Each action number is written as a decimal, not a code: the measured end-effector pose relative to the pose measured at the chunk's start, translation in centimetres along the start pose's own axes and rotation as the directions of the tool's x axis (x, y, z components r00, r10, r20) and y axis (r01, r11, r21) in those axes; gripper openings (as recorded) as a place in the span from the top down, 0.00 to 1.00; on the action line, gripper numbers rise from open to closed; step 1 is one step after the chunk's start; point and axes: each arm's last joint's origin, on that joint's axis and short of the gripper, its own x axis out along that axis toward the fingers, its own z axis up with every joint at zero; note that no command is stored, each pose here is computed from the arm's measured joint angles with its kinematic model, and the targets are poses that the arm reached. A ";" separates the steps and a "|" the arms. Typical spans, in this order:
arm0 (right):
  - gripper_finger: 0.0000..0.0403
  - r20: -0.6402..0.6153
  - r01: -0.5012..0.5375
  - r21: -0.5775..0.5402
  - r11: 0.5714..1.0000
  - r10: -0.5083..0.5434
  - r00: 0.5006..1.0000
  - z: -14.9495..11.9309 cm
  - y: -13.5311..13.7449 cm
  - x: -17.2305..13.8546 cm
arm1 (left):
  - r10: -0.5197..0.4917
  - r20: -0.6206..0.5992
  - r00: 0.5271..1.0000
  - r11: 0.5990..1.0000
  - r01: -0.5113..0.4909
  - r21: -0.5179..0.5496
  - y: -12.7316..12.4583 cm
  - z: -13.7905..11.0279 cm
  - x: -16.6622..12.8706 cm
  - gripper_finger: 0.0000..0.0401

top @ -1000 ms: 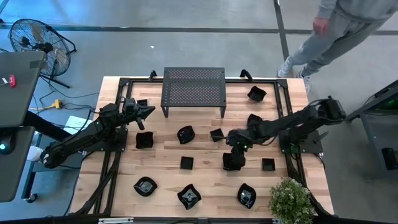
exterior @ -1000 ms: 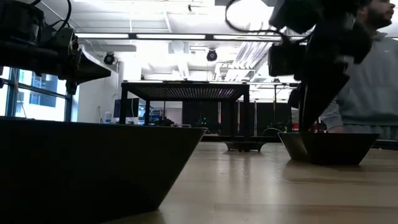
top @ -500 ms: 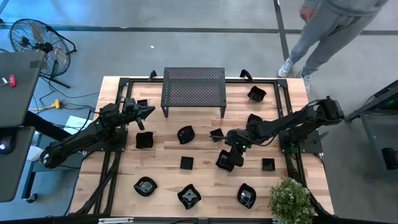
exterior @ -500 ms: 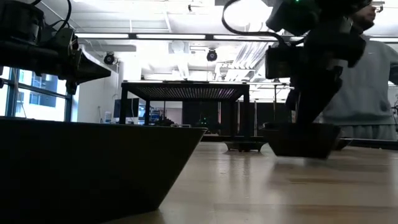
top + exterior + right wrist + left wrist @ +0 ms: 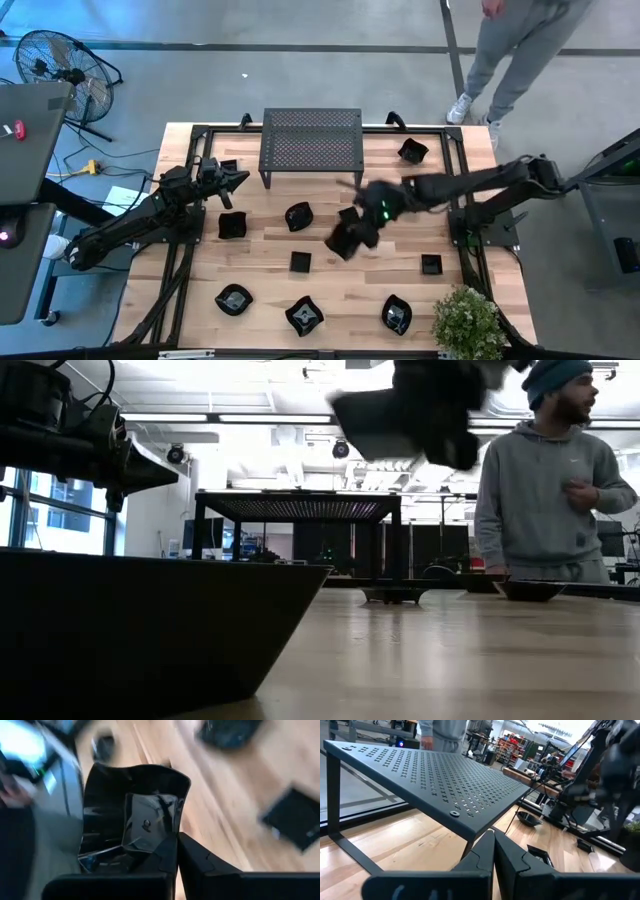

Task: Pick & Place Mini shaped plates
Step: Put the black distorted square plate on the shelf, then put the black square plate on the shelf

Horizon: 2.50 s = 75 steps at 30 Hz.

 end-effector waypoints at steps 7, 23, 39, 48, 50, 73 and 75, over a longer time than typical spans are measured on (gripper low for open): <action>0.99 0.242 0.013 0.123 0.992 -0.043 0.969 9.8 -0.8 -5.4 | -0.003 0.006 1.000 1.000 0.003 -0.007 0.0 0.1 0.0 1.00; 0.99 0.181 0.178 0.172 0.969 -0.209 0.961 24.6 -16.8 -7.6 | 0.018 0.008 1.000 1.000 -0.018 -0.002 0.0 0.0 0.0 1.00; 0.97 0.139 0.232 0.098 0.968 -0.245 0.960 25.8 -20.3 -4.9 | 0.023 0.007 1.000 1.000 -0.023 0.000 0.1 0.0 0.0 1.00; 0.97 0.153 0.276 0.037 0.960 -0.278 0.948 25.9 -20.4 -4.9 | 0.026 0.007 1.000 1.000 -0.026 0.000 0.1 0.0 0.0 1.00; 0.97 0.154 0.280 0.025 0.960 -0.281 0.947 25.9 -20.4 -4.9 | 0.026 0.007 1.000 1.000 -0.026 0.000 0.1 0.0 0.0 1.00; 0.97 0.266 0.293 0.059 0.954 -0.298 0.917 27.0 -19.3 -4.3 | 0.030 0.004 1.000 1.000 -0.030 -0.001 0.1 0.0 0.0 1.00; 0.97 0.268 0.289 0.056 0.956 -0.293 0.918 27.0 -19.1 -4.5 | 0.030 0.003 1.000 1.000 -0.030 -0.008 0.1 0.0 0.0 1.00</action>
